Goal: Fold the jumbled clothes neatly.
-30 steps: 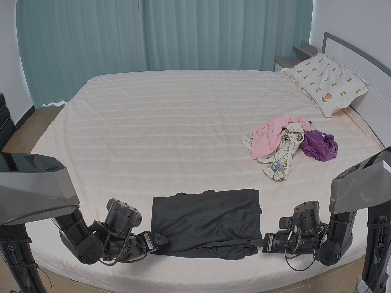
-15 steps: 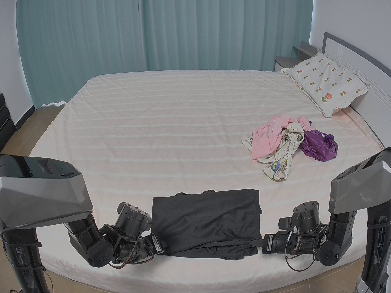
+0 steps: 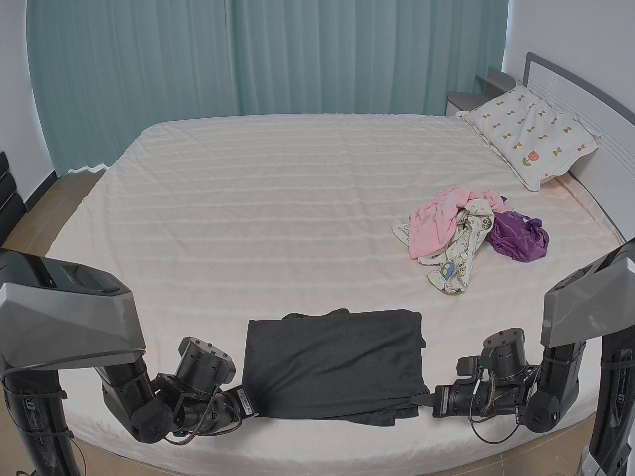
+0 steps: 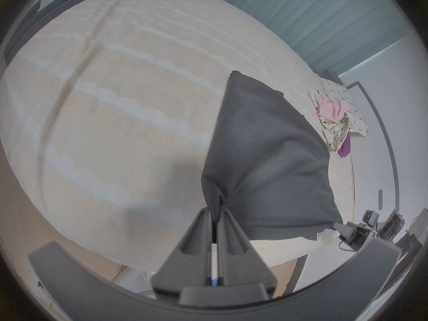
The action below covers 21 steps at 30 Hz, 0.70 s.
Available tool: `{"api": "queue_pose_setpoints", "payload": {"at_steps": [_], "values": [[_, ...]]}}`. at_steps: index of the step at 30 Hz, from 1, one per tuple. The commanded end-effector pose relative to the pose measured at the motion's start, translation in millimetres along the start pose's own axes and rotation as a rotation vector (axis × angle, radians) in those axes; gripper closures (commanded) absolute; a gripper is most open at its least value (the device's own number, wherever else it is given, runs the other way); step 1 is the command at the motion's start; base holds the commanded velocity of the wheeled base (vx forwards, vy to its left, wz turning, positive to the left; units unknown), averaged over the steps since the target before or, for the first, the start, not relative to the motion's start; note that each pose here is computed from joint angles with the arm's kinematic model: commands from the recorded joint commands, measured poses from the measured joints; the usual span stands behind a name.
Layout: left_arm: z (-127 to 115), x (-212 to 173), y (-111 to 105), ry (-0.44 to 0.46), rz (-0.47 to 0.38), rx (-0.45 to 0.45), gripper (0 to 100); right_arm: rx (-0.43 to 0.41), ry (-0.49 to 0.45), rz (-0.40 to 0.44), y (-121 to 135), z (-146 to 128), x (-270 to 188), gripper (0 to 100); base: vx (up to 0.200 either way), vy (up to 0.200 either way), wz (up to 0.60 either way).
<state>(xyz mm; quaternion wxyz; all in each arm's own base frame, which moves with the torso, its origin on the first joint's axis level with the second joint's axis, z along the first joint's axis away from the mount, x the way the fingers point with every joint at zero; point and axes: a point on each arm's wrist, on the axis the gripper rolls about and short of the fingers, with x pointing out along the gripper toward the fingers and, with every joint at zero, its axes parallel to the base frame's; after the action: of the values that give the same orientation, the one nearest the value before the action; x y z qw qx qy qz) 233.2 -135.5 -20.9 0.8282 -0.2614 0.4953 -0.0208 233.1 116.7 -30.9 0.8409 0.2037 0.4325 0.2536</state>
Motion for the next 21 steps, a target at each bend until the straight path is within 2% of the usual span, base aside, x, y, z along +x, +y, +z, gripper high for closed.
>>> {"api": "queue_pose_setpoints", "payload": {"at_steps": [1,9,12,13,14,15,18,21], "values": [[-3,-3,7,0.008,0.019,-0.003,100,-0.007,0.008,-0.010,-3,-2,-5,100,0.000,0.000,0.00],[-4,-1,8,0.013,0.025,0.001,100,-0.037,0.054,-0.016,-8,-10,-3,100,0.000,0.000,0.00],[-6,-2,9,0.022,0.033,0.039,100,-0.045,0.063,-0.020,-10,-11,-1,100,0.000,0.000,0.00],[-7,-2,10,0.024,0.034,0.050,0,-0.047,0.061,-0.019,-10,-11,-1,100,0.000,0.000,0.00],[-7,-2,10,0.024,0.034,0.057,0,-0.048,0.059,-0.018,-9,-10,-1,100,0.000,0.000,0.00],[-8,-2,10,0.025,0.033,0.058,0,-0.051,0.046,-0.014,-9,-8,0,0,0.000,0.000,0.00],[-6,-4,8,0.016,0.025,0.051,0,-0.044,0.013,-0.018,-12,-2,-4,0,0.000,0.000,0.00],[9,-14,4,-0.044,-0.015,0.017,0,-0.051,-0.041,-0.005,-8,9,-12,0,0.000,0.000,0.00]]}}
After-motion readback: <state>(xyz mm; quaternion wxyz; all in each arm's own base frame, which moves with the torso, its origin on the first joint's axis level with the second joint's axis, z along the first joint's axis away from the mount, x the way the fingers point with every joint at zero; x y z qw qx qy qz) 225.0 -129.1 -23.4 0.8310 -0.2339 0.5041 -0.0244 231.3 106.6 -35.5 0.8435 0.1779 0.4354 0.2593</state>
